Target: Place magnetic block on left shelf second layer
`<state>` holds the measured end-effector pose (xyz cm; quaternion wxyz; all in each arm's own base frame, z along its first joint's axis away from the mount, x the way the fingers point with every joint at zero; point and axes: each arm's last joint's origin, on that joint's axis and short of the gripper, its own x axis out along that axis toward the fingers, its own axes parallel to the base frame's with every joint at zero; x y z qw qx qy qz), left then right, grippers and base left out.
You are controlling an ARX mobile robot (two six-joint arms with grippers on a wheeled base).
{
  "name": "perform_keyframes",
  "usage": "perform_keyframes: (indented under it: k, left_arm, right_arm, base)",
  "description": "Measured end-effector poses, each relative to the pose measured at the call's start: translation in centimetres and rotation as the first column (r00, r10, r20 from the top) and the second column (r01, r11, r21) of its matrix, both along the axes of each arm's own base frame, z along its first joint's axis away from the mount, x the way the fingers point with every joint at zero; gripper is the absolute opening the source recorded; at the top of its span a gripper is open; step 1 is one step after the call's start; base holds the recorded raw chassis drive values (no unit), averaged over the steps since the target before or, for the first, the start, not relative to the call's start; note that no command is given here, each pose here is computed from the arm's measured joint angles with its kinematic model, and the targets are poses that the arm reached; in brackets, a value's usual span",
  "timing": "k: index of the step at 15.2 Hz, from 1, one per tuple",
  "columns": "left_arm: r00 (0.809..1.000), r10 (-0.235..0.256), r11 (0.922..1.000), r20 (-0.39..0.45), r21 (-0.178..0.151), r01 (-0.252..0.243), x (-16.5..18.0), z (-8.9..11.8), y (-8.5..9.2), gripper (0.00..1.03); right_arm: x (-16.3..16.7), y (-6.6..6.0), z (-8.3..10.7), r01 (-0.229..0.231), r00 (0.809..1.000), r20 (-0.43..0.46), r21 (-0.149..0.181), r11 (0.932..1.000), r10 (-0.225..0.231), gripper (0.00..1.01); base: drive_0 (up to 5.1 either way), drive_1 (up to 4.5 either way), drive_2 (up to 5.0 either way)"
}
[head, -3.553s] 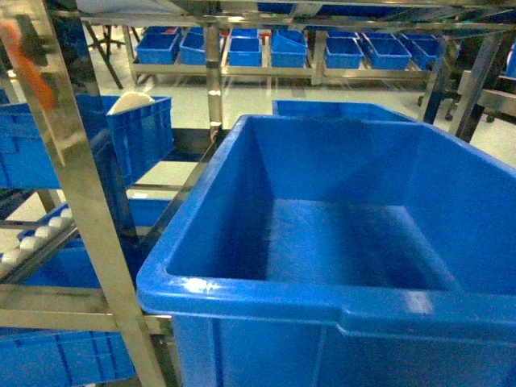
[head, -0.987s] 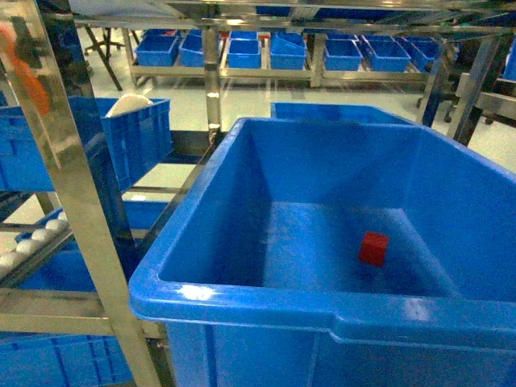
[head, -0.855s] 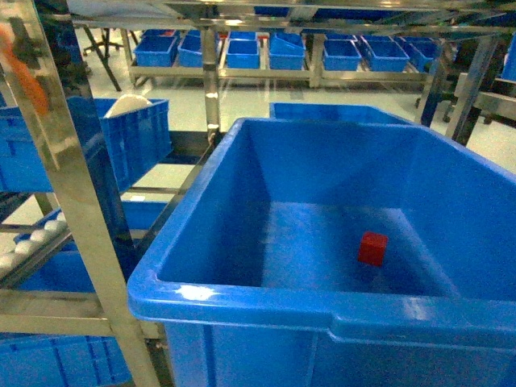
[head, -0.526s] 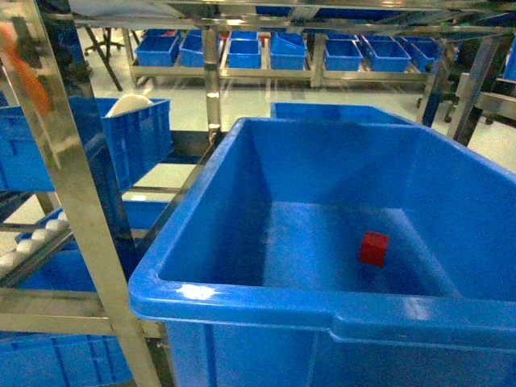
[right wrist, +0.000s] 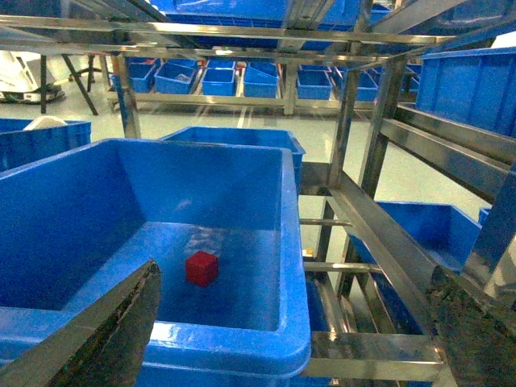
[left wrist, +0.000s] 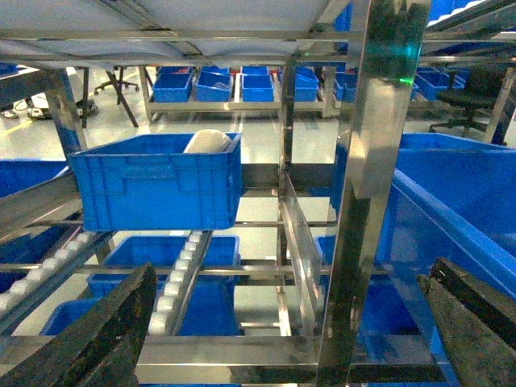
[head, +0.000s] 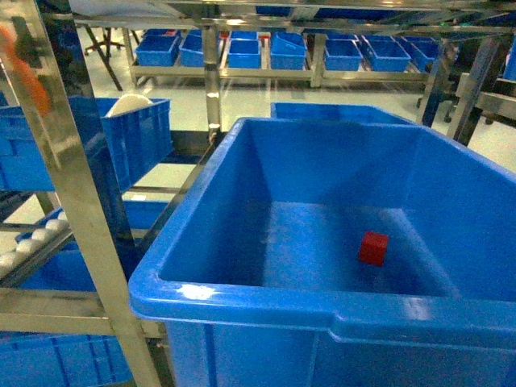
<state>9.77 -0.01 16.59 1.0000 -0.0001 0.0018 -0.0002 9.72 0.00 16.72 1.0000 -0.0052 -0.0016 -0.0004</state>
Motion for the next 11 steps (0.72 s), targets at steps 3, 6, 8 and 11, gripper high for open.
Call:
perform_keyframes:
  k: [3,6,8,11]
  left_arm:
    - [1.000,0.000,1.0000,0.000,0.000,0.000,0.00,0.00,0.00,0.98]
    - [1.000,0.000,1.0000,0.000,0.000,0.000,0.00,0.00,0.00,0.98]
    - [1.000,0.000,1.0000,0.000,0.000,0.000,0.00,0.00,0.00,0.98]
    - [1.000,0.000,1.0000,0.000,0.000,0.000,0.00,0.00,0.00,0.98]
  right_arm:
    - [0.00,0.00,0.00,0.000,1.000,0.000,0.000,1.0000,0.000,0.98]
    - [0.00,0.00,0.00,0.000,1.000,0.000,0.000,1.0000,0.000,0.98]
    - [0.00,0.00,0.00,0.000,1.000,0.000,0.000,1.0000,0.000,0.98]
    - [0.00,0.00,0.00,0.000,1.000,0.000,0.000,1.0000,0.000,0.98]
  base:
    - [0.0,0.00,0.0]
    - [0.0,0.00,0.0]
    - [0.0,0.00,0.0]
    - [0.0,0.00,0.0]
